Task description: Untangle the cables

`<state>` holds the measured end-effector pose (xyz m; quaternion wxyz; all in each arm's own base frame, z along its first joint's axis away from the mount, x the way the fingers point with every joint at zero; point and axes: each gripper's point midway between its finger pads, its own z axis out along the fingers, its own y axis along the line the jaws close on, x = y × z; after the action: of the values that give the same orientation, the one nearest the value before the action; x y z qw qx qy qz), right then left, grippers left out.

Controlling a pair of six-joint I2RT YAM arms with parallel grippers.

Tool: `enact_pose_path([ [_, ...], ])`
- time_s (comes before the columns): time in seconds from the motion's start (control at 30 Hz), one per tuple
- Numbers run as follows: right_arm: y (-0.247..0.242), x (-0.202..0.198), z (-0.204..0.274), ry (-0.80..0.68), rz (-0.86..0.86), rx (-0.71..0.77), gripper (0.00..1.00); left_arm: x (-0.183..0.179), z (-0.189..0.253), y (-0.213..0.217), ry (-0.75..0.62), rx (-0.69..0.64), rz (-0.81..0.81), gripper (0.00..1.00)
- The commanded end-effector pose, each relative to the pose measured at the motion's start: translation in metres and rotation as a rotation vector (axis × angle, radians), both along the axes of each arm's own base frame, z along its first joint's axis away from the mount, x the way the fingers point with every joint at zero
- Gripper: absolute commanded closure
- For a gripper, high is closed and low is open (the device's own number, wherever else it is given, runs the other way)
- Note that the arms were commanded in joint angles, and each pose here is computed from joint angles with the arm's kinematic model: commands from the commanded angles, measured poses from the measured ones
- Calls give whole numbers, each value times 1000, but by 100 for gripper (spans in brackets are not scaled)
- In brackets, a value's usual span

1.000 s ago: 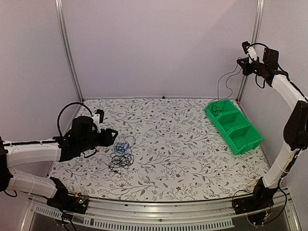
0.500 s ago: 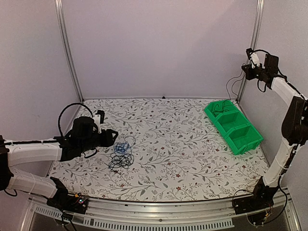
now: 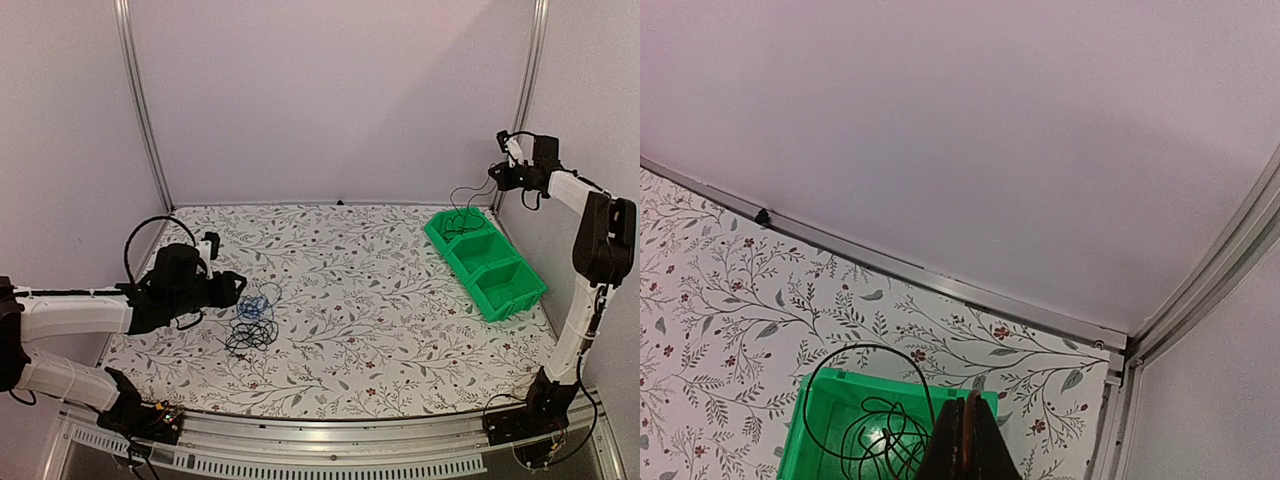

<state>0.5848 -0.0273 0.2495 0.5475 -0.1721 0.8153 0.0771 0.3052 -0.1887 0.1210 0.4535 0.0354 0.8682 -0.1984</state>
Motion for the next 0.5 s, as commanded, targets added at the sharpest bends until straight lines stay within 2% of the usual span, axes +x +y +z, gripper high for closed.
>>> enact_pose_path([
  [0.0, 7, 1, -18, 51, 29, 55, 100, 3, 2, -4, -10, 1, -3, 51],
  [0.47, 18, -12, -94, 226, 33, 20, 100, 7, -6, -9, 7, 15, -15, 51],
])
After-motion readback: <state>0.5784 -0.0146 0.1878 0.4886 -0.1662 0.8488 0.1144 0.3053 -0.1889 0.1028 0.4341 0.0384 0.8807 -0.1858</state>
